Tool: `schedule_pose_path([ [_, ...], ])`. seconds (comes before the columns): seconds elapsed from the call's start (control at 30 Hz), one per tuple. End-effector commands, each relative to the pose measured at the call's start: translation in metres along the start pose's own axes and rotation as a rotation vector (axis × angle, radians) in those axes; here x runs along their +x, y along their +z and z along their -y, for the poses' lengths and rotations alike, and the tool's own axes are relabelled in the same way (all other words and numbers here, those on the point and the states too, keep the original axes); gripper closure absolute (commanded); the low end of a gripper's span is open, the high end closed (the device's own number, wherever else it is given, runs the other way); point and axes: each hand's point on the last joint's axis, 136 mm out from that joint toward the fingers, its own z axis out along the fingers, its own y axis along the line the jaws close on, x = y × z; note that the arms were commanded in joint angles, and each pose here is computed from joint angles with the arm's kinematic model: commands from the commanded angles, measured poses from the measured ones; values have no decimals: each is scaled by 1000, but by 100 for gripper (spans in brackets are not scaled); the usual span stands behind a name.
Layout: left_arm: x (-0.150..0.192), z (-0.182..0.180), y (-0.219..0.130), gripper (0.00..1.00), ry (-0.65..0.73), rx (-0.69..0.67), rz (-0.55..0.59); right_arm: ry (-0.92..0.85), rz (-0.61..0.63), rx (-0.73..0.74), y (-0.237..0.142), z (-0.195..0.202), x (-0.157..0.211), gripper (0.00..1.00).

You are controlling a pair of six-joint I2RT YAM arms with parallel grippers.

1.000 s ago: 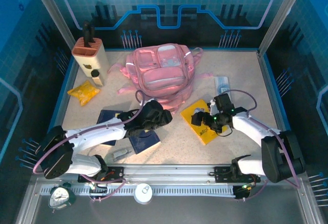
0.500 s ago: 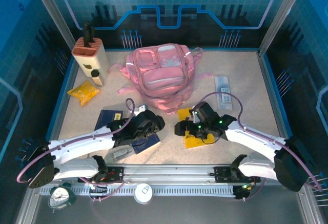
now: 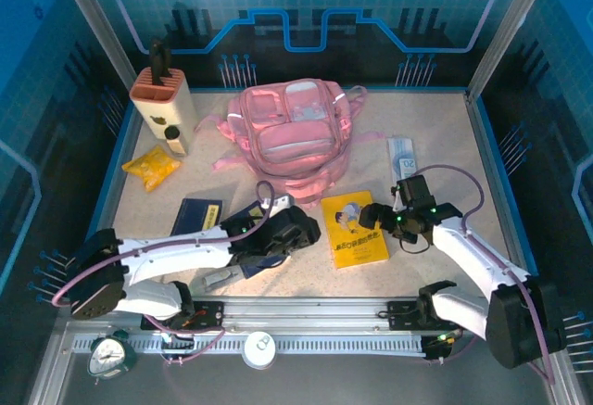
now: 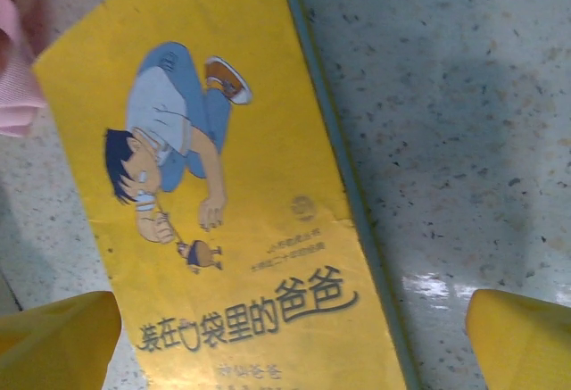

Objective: Pack the student bag

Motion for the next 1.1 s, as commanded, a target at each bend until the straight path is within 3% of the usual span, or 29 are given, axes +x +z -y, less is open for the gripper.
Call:
schedule_pose_path([
  [0.0, -1, 25, 1, 43, -2, 52, 4, -13, -56, -33, 7, 0, 12, 0],
  [0.2, -2, 27, -3, 41, 23, 36, -1, -12, -115, -104, 14, -11, 33, 0],
  [0.5, -12, -7, -22, 38, 13, -15, 38, -109, -157, -127, 8, -32, 68, 2],
  [0.7, -14, -14, -10, 37, 13, -14, 7, -99, -106, -68, 3, -12, 60, 5],
  [1.07, -21, 4, 35, 38, 65, -26, -77, -9, -158, -33, 3, 4, 43, 24],
])
